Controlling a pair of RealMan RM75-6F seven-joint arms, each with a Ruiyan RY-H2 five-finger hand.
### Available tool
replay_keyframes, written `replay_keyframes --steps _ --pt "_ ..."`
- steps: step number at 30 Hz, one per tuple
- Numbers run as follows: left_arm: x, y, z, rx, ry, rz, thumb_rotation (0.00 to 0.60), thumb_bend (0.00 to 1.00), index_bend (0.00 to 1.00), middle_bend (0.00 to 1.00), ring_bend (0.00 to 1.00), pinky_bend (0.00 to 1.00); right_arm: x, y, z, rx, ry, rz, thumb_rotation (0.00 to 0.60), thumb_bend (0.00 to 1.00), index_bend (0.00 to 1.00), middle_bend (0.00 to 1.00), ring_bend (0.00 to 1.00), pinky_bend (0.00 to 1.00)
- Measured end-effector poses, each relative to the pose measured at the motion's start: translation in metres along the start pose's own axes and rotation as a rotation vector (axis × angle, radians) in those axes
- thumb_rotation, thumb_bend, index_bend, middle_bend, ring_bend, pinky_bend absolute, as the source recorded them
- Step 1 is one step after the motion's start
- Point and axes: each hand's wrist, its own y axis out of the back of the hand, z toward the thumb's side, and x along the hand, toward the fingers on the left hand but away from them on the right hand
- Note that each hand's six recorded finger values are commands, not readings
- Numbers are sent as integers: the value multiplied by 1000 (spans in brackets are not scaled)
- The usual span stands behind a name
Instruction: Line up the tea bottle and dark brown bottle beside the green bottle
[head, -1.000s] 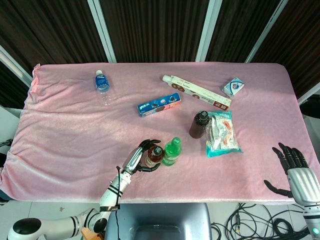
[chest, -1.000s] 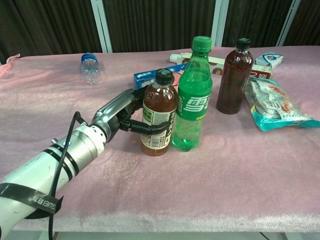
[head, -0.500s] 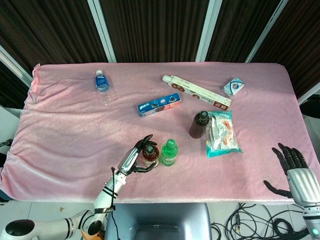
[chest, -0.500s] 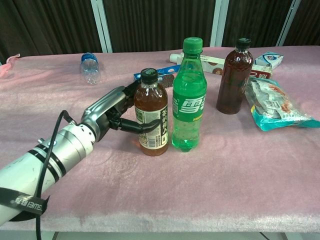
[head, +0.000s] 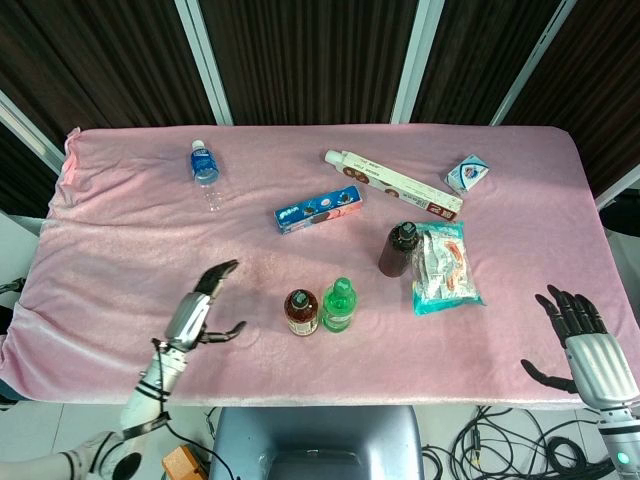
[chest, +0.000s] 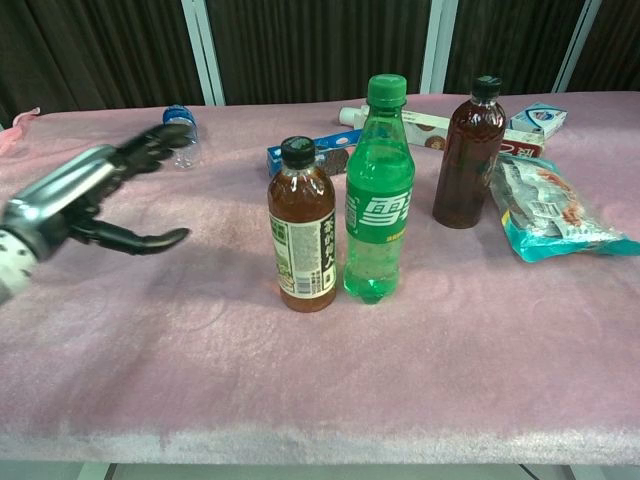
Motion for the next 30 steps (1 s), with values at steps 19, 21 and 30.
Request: replay_keyframes --steps 19,21,30 --pt "-168 117 -98 773 366 134 600 293 0 36 0 0 -131 -8 18 -239 5 139 600 327 0 0 0 61" --pt "-173 117 -104 764 372 140 600 295 0 38 0 0 -148 -11 22 -297 4 171 600 327 0 0 0 72" --pt "-180 117 -116 739 397 147 600 298 0 41 0 0 -224 -38 55 -489 -26 332 600 327 0 0 0 78"
